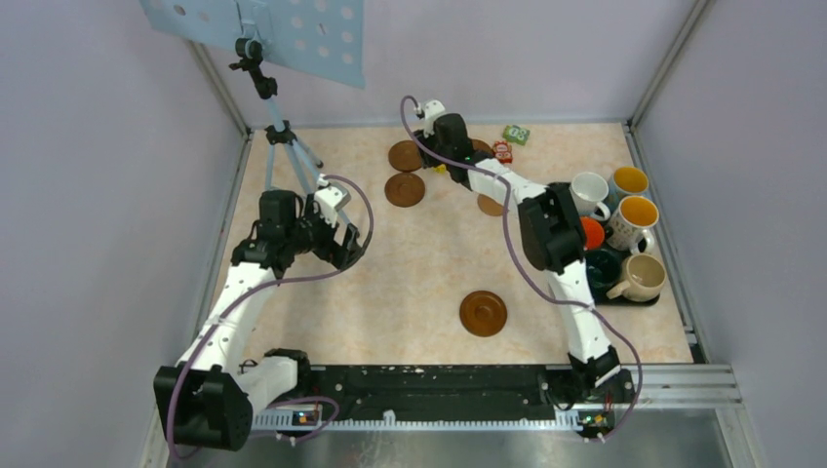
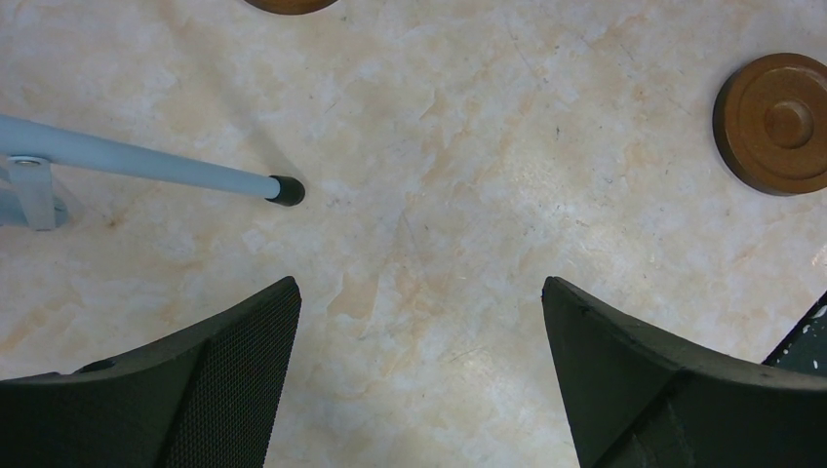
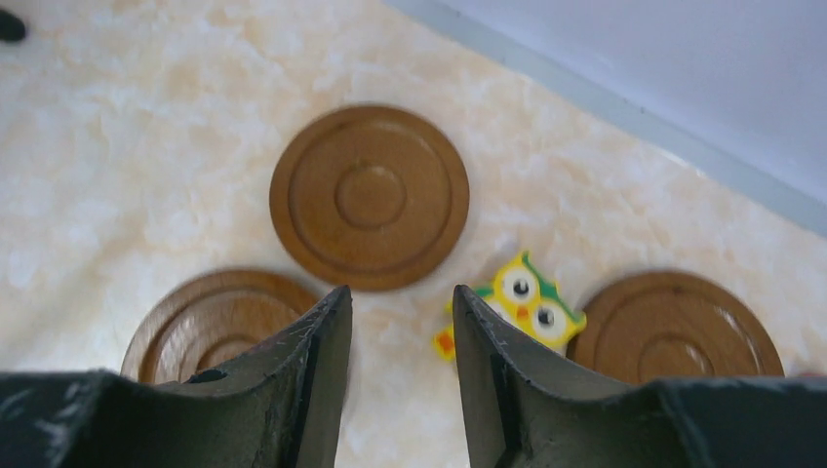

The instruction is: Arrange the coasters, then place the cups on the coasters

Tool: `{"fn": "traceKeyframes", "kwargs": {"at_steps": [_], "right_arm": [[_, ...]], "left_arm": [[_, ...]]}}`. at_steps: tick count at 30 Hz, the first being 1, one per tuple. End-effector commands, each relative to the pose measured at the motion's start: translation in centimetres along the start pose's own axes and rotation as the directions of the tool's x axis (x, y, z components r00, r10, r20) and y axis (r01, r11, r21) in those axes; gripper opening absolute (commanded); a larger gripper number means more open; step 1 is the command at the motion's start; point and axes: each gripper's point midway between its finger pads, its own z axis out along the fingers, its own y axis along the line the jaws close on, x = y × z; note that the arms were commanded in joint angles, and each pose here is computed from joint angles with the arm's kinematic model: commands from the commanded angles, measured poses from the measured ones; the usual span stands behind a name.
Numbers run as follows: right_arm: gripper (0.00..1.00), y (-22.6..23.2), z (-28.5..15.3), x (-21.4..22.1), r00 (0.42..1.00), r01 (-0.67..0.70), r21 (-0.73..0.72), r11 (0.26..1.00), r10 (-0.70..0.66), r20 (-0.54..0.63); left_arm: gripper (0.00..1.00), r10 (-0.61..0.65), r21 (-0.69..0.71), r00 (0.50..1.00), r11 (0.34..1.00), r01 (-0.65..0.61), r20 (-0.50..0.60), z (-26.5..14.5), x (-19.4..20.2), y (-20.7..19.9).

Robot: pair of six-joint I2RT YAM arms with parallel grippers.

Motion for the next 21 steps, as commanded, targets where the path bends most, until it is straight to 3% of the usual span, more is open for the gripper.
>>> {"fn": "traceKeyframes", "kwargs": {"at_steps": [1, 9, 21], "right_arm": [[0.43, 1.1, 2.3, -3.1, 0.997, -0.007, -0.030, 1.000, 0.009, 0.070], [0.48, 2.2, 5.7, -3.0, 0.993, 0.036, -0.026, 0.999, -0.033, 0.115], [0.50, 3.1, 7.7, 1.1, 0.993, 0.116, -0.042, 0.992, -0.114, 0.038]], "left_arm": [[0.99, -0.001, 0.003, 1.000, 1.000, 0.001, 0.021, -0.1, -1.2, 0.2], [0.99, -0.026, -0.008, 1.000, 1.000, 0.026, 0.007, 0.0, -1.0, 0.6], [0.99, -0.055, -0.061, 0.998, 0.997, 0.055, -0.001, 0.0, -0.9, 1.6]]}}
